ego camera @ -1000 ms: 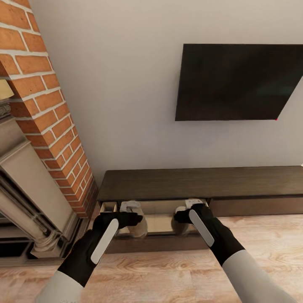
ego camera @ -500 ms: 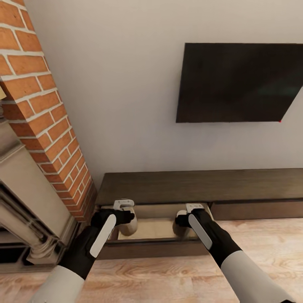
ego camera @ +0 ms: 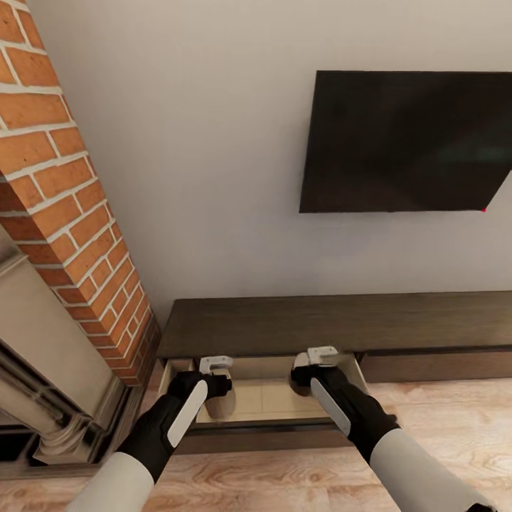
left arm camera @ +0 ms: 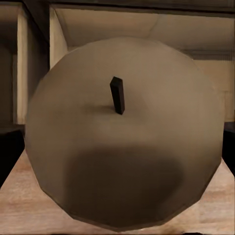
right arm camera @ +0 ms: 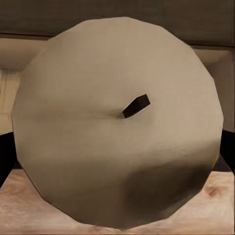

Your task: Place each of the two pumpkins and all three candles from the living room inside a cabinet in the living room (use any cabinet), then make sure every cabinet is closed, and position the cauldron so it is next to a table in the living room.

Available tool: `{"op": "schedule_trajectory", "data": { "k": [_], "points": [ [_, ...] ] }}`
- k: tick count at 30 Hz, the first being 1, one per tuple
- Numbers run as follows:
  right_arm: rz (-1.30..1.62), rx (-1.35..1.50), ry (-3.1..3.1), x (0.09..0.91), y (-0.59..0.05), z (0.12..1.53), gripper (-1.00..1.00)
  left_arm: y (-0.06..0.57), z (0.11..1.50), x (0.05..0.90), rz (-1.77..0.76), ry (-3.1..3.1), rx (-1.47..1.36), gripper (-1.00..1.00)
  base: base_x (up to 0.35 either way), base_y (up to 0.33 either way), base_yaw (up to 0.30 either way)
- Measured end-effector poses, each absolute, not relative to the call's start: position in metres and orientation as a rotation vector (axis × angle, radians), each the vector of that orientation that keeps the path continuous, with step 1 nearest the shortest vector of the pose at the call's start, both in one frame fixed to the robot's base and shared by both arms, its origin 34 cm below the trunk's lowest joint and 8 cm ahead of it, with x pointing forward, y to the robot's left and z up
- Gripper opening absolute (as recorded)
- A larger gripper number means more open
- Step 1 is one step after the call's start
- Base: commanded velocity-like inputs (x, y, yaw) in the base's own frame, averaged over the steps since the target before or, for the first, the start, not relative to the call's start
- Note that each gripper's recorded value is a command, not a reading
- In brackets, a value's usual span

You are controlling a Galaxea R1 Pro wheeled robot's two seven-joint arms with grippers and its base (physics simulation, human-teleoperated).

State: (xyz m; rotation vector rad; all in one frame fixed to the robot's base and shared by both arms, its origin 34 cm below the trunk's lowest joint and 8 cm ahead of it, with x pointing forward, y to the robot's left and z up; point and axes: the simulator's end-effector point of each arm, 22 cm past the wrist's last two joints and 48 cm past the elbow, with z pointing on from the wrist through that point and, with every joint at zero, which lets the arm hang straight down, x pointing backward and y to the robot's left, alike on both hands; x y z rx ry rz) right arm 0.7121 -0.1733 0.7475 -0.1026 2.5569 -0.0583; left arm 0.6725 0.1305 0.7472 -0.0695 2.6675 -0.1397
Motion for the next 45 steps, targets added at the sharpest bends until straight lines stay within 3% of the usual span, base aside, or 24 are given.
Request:
{"op": "schedule_trajectory", "data": {
  "k": [21,45],
  "points": [
    [-0.104,-0.149,2.550,0.682,-0.156,0.697,-1.00,0.109,0.715,0.664,-0.069,2.541,0.035,-1.00,0.203,0.000,0.000],
    [-0.054,-0.164,2.683,0.629,-0.138,0.650,-1.00,0.134,0.652,0.621,-0.019,2.540,-0.030,-1.00,0.008,0.000,0.000]
  ]
}}
